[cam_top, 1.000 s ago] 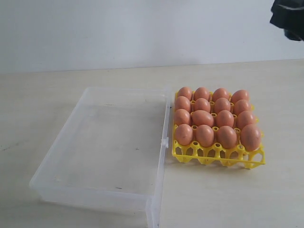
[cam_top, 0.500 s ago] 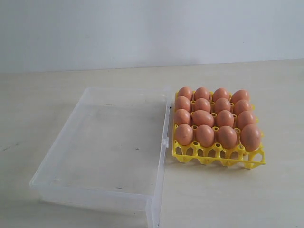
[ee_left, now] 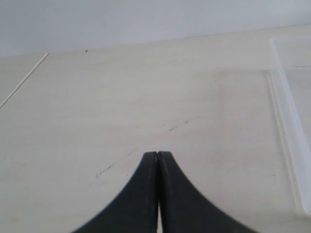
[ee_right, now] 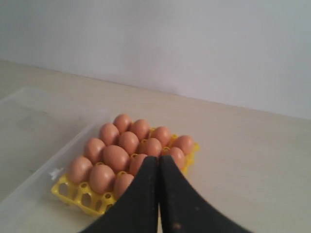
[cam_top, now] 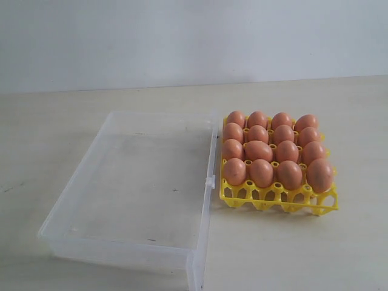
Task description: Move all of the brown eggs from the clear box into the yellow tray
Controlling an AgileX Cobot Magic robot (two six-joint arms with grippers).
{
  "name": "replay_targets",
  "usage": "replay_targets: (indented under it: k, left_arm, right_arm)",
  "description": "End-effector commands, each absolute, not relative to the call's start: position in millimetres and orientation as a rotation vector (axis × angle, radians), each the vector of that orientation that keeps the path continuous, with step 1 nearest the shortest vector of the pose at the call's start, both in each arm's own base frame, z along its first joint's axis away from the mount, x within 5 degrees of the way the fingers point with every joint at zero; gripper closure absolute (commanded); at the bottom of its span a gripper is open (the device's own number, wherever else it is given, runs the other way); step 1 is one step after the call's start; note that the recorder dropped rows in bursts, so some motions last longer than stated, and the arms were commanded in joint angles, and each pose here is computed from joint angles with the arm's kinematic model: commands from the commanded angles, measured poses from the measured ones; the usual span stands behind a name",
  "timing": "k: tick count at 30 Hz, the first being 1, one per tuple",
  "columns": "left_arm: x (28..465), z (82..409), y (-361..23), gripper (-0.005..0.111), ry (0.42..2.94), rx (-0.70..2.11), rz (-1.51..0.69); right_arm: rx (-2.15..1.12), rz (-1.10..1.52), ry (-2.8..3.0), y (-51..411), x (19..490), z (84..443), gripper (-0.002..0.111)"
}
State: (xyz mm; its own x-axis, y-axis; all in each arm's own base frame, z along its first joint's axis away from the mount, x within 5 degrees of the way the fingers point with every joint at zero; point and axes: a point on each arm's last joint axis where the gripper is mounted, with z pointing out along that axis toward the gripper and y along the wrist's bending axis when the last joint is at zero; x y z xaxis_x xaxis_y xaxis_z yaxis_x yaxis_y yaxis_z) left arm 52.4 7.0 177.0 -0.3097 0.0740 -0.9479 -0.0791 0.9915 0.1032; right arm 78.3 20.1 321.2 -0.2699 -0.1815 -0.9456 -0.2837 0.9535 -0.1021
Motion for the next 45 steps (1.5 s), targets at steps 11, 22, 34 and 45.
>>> replay_targets:
  k: [11, 22, 34, 45]
  left_arm:
    - [52, 179, 7, 0.107, 1.864, -0.004, 0.143]
    - [52, 179, 7, 0.107, 1.864, -0.004, 0.143]
    - [52, 179, 7, 0.107, 1.864, -0.004, 0.143]
    - [52, 179, 7, 0.107, 1.864, -0.004, 0.143]
  right_arm:
    - [0.028, 0.213, 1.940, 5, 61, 309, 0.108]
    - [-0.058, 0.165, 1.902, 7, 66, 261, 0.108]
    - [-0.104, 0.231, 1.767, 8, 54, 188, 0.108]
    - [-0.105, 0.233, 1.762, 9, 54, 188, 0.108]
